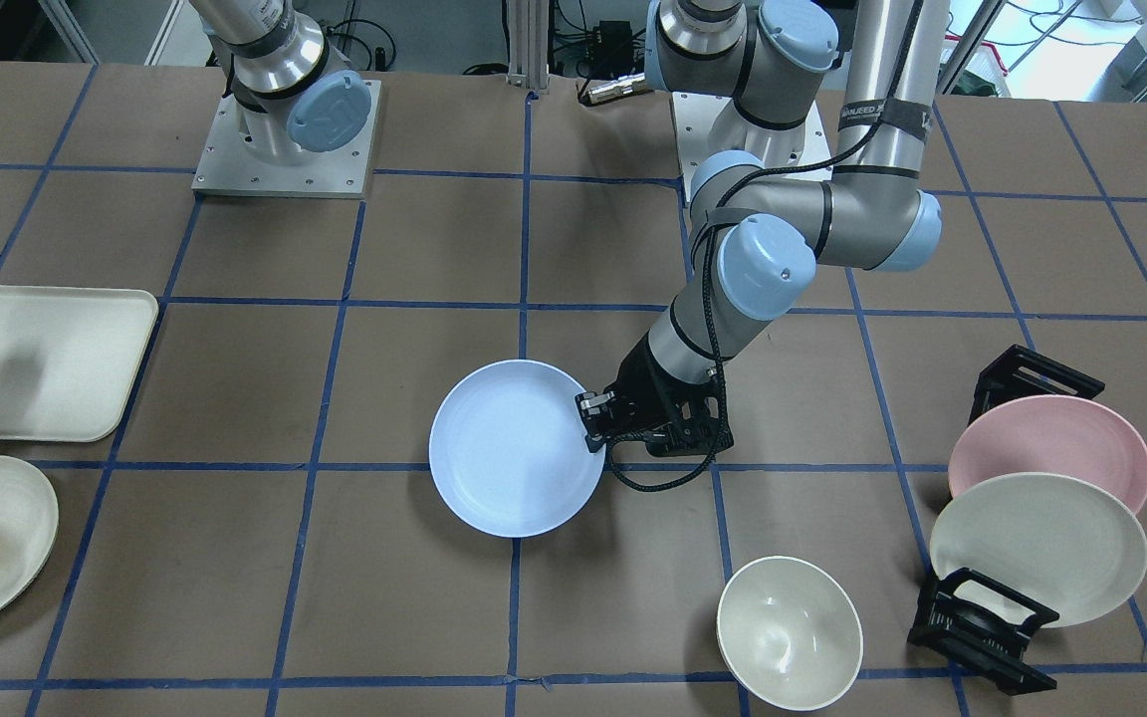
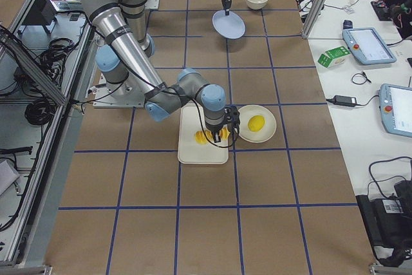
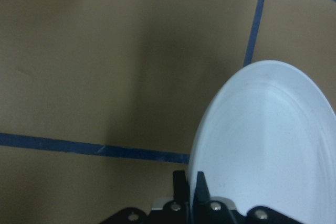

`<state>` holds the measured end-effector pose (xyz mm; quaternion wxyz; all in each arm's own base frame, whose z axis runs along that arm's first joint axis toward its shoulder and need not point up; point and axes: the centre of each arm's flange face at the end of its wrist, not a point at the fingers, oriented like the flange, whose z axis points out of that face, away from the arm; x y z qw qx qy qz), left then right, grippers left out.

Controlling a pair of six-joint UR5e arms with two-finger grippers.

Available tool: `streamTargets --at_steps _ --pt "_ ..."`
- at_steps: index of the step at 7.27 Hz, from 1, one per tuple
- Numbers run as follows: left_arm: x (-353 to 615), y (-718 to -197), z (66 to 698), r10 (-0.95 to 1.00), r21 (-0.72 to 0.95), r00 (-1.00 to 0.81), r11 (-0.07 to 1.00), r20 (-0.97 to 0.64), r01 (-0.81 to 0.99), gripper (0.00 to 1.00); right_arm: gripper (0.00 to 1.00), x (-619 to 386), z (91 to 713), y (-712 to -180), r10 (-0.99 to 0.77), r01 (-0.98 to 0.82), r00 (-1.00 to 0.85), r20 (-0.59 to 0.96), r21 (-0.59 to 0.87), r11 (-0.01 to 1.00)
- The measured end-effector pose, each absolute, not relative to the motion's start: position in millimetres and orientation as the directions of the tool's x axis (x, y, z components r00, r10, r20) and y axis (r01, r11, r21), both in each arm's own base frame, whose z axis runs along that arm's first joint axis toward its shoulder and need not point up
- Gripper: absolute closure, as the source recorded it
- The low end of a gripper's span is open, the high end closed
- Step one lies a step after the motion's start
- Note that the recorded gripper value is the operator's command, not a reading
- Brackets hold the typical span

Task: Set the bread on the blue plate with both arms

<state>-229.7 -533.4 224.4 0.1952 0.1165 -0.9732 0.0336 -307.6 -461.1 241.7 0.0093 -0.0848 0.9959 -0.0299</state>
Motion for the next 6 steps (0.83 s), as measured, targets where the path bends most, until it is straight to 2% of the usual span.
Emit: streamTargets --at_steps 2,3,4,5,6 --pt "-240 -531 206 -0.207 0.005 -0.902 0.975 0.379 -0.222 1.0 1.0 -263 261 -479 -0.208 -0.207 -0.978 -0.007 -0.061 0.976" --pt "-241 -531 202 -0.207 0.011 -0.903 0.976 0.377 -0.218 0.77 1.0 -228 274 -493 -0.234 -0.234 -0.972 0.002 -0.068 0.97" --pt "-242 -531 198 -0.207 0.016 -0.904 0.976 0.375 -0.216 0.23 1.0 -196 282 -502 -0.237 -0.236 -0.972 -0.001 -0.074 0.969" --pt "-243 -531 196 -0.206 0.019 -0.905 0.976 0.373 -0.215 0.0 1.0 -167 286 -511 -0.229 -0.228 -0.973 -0.008 -0.078 0.971" --pt "-243 -531 196 -0.207 0.02 -0.905 0.976 0.372 -0.216 0.0 1.0 -143 287 -518 -0.222 -0.22 -0.975 -0.014 -0.08 0.972"
